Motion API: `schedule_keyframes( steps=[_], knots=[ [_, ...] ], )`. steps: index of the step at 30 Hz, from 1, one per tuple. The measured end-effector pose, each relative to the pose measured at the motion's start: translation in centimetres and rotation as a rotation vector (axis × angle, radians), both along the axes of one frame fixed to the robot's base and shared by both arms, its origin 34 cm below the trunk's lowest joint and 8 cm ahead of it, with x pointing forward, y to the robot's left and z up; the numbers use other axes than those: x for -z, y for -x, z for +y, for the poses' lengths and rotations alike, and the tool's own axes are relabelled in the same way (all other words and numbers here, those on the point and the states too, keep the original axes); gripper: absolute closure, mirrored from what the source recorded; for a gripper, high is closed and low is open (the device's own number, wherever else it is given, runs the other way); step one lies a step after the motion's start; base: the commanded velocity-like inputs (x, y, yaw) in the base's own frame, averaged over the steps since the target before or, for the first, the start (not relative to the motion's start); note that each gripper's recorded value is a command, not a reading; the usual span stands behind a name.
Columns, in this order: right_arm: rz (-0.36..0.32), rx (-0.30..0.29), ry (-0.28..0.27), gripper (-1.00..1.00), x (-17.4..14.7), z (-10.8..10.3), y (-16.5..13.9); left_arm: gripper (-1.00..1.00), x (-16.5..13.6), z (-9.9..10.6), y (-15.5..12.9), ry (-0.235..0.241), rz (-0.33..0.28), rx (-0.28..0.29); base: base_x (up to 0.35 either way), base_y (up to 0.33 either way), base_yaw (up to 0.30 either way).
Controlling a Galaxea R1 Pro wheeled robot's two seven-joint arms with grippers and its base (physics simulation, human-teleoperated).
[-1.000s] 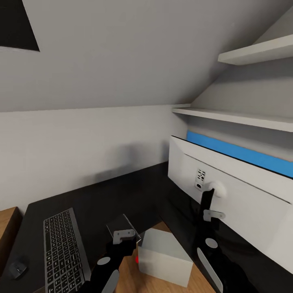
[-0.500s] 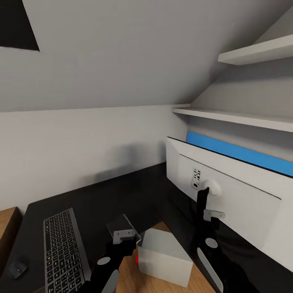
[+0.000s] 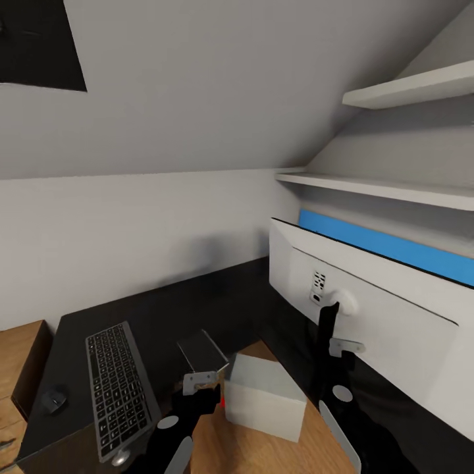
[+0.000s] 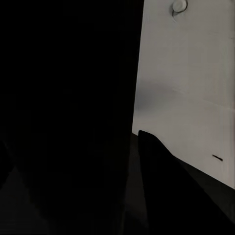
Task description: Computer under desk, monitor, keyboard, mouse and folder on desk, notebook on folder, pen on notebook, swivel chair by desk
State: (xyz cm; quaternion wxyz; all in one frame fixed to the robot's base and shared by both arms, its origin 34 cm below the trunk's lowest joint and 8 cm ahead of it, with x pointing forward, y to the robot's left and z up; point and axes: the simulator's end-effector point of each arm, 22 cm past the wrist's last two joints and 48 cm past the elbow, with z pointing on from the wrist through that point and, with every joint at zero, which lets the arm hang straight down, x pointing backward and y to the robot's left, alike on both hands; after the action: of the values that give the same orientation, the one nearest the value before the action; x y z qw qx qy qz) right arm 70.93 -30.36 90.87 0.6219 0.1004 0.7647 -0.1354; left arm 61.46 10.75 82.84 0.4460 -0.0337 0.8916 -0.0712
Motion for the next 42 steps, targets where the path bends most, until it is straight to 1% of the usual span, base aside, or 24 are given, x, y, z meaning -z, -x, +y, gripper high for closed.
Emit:
schedule_keyframes(
  steps=[1,3,4,9,24,29,33,42],
  knots=[
    [-0.006,0.004,-0.014,1.00,0.0,0.0,0.0,-1.00,0.0,0.0,0.0,0.000,0.000,0.000,-0.298,-0.125,0.000],
    [-0.010,0.001,-0.005,1.00,-0.2,0.0,0.0,-1.00,0.0,0.0,0.0,0.000,0.000,0.000,-0.291,-0.159,0.000],
    [-0.009,0.005,-0.015,1.00,-0.1,0.0,0.0,-1.00,0.0,0.0,0.0,0.000,0.000,0.000,-0.287,-0.180,0.000],
    [-0.011,0.002,-0.007,1.00,-0.2,0.0,0.0,-1.00,0.1,0.0,0.1,-0.001,0.002,0.000,-0.285,-0.203,0.000],
    [-0.012,0.005,-0.011,1.00,-0.2,0.0,0.0,-1.00,0.1,0.0,0.1,0.000,0.003,0.001,-0.285,-0.207,0.000],
    [-0.012,0.004,-0.011,1.00,-0.2,0.0,0.0,-1.00,0.5,0.0,0.2,-0.003,0.011,0.001,-0.285,-0.207,0.006],
    [-0.012,0.004,-0.011,1.00,-0.2,0.1,0.0,-1.00,0.8,0.0,0.3,-0.005,0.018,0.001,-0.285,-0.207,0.122],
    [-0.009,0.003,-0.011,1.00,0.0,0.1,0.0,-1.00,1.1,0.1,0.4,-0.007,0.024,0.001,-0.285,-0.207,0.236]
  ],
)
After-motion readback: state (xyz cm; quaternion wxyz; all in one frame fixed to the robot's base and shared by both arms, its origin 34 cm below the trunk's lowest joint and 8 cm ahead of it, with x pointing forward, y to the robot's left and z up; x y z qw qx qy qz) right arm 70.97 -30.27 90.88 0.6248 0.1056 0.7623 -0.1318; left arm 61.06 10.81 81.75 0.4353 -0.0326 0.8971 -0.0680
